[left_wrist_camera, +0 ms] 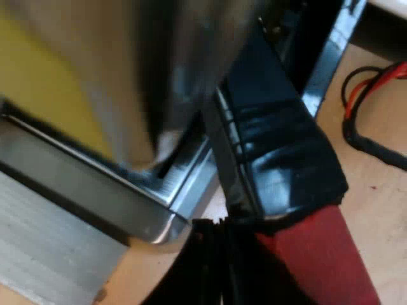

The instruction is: Put the handle in the coffee machine

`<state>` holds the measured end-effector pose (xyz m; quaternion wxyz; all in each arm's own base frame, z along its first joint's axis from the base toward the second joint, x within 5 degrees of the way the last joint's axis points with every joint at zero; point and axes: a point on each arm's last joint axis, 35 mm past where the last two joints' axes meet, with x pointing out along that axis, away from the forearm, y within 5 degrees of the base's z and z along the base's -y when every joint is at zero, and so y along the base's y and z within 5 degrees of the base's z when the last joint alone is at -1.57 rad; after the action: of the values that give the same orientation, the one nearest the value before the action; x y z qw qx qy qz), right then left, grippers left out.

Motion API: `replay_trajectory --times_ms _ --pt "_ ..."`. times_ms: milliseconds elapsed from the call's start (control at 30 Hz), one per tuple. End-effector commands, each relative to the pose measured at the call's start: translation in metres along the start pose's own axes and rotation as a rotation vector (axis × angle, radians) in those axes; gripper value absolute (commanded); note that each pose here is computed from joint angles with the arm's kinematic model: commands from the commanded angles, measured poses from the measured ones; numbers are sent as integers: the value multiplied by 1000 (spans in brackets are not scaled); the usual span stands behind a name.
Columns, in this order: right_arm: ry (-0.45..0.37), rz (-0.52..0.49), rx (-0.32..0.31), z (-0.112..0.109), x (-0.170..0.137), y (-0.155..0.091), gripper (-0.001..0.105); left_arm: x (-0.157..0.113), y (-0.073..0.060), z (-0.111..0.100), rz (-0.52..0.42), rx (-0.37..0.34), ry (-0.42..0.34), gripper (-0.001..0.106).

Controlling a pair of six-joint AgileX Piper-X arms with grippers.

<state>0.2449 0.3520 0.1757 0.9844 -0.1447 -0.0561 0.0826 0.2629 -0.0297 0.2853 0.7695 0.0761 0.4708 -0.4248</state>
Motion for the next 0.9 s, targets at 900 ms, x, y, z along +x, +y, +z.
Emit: replay_trajectory --times_ms 900 --pt "-20 98 19 39 -86 -36 21 -3 -23 5 -64 -128 -13 0"
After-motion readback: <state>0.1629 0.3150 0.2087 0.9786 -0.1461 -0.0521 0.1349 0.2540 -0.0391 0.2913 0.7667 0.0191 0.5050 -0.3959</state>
